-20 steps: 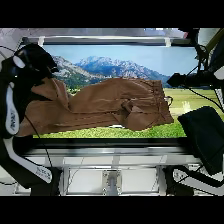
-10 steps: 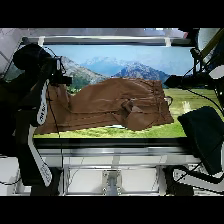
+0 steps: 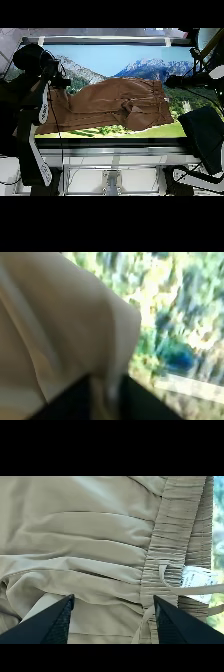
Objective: Fold the clothes and pants, and hang the long-sleeved shirts on hangers.
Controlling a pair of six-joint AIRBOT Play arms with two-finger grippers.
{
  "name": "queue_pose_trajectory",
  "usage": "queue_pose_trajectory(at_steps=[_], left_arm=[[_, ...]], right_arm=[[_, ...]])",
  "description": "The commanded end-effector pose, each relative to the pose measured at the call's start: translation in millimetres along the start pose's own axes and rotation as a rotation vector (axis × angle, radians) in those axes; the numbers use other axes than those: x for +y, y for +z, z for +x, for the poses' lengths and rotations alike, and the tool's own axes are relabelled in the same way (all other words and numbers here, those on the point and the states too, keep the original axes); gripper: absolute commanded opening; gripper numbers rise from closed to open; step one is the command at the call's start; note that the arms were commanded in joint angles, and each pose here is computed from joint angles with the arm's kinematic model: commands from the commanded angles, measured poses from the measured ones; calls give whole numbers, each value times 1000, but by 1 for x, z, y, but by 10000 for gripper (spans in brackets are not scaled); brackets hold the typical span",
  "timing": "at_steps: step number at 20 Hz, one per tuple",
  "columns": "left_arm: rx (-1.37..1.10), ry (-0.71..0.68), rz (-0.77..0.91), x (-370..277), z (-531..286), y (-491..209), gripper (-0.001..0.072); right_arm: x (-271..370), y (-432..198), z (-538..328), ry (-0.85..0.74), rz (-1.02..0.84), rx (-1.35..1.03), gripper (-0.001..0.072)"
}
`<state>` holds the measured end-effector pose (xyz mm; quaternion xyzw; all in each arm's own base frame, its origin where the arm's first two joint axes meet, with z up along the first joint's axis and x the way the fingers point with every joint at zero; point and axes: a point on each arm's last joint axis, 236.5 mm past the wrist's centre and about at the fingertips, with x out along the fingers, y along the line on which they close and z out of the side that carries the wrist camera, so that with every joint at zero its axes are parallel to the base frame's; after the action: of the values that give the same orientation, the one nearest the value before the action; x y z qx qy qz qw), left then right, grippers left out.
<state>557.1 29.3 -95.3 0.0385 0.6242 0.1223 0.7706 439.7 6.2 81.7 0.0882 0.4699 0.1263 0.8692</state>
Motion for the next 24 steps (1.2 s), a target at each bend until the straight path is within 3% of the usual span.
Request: queue_pose_trajectory(at_steps=[1, 7, 12, 17, 18, 19, 20, 21, 24], left_arm=[[-51, -3, -22, 8, -10, 12, 10], [-182, 4, -139, 76, -124, 22, 10], [50, 47, -204, 120, -109, -101, 11], [-39, 10, -427, 123, -73, -226, 13], [-100, 2, -445, 128, -81, -227, 89], [-173, -5, -467, 136, -95, -217, 340], [-279, -13, -496, 148, -117, -197, 665], [-385, -19, -524, 162, -142, -176, 706], [-595, -6, -556, 202, -211, -120, 704]], right_arm=[[0, -1, 0, 0, -6, 3, 553], [3, -9, 0, 15, -6, 40, 553], [12, -33, -3, 53, -6, 140, 552], [13, -42, -4, 58, -9, 177, 553], [13, -42, -4, 57, -10, 177, 553], [13, -42, -4, 58, -9, 178, 553], [13, -42, -4, 57, -9, 177, 553], [13, -42, -4, 57, -9, 177, 552], [10, -34, -3, 45, -9, 144, 553]])
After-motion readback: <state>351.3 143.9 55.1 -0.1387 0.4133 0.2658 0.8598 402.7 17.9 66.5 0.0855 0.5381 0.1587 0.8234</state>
